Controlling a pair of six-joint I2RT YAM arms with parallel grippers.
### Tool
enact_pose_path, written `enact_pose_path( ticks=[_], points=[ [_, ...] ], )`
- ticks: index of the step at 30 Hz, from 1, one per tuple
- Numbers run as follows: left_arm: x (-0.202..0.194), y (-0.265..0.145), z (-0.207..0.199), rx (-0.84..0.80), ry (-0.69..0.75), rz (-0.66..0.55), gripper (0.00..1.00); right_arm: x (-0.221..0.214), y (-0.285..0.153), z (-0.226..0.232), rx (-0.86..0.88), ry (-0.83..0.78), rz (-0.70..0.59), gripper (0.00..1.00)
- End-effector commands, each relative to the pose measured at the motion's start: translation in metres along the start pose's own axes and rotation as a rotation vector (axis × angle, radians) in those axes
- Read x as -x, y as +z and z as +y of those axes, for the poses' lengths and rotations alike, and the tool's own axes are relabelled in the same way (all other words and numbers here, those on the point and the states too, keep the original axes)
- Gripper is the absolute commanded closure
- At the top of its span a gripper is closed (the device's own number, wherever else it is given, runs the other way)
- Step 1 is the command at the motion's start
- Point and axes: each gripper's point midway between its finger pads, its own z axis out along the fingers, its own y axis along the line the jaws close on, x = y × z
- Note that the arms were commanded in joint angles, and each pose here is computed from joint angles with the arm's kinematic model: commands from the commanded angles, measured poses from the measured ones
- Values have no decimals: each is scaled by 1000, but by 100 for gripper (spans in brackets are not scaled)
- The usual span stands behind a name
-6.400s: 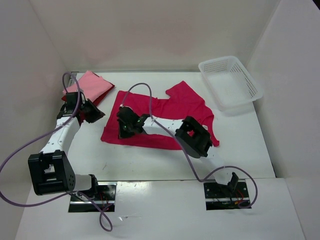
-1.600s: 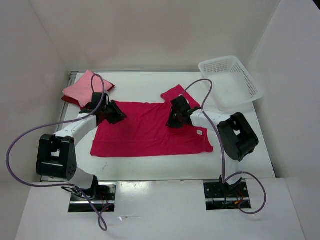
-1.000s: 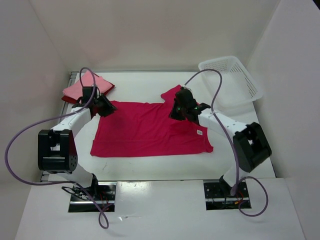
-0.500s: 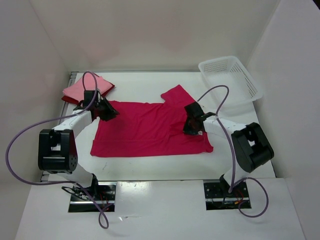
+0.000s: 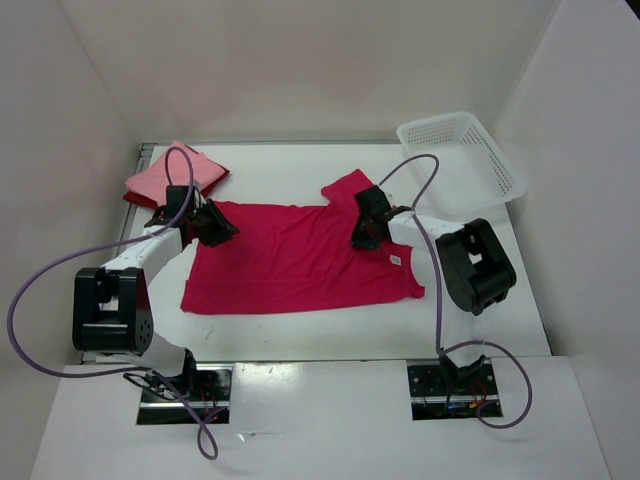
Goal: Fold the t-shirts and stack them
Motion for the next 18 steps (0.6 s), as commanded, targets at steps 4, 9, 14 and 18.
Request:
enact_pose_path(
  ticks=[4,9,14,18],
  points=[
    [12,-6,-12,-38,27,-45,61,27,16,32,67,-14,-34,100],
    [23,-6,-12,-13,28,-74,60,40,10,43,100,-11,-69,100],
    [36,-1,-12,12,36,-95,60,50,-33,42,116,-16,-128,99],
    [44,4,-14,18,46,-105,68,34,-44,33,130,-39,-98,98]
  ],
)
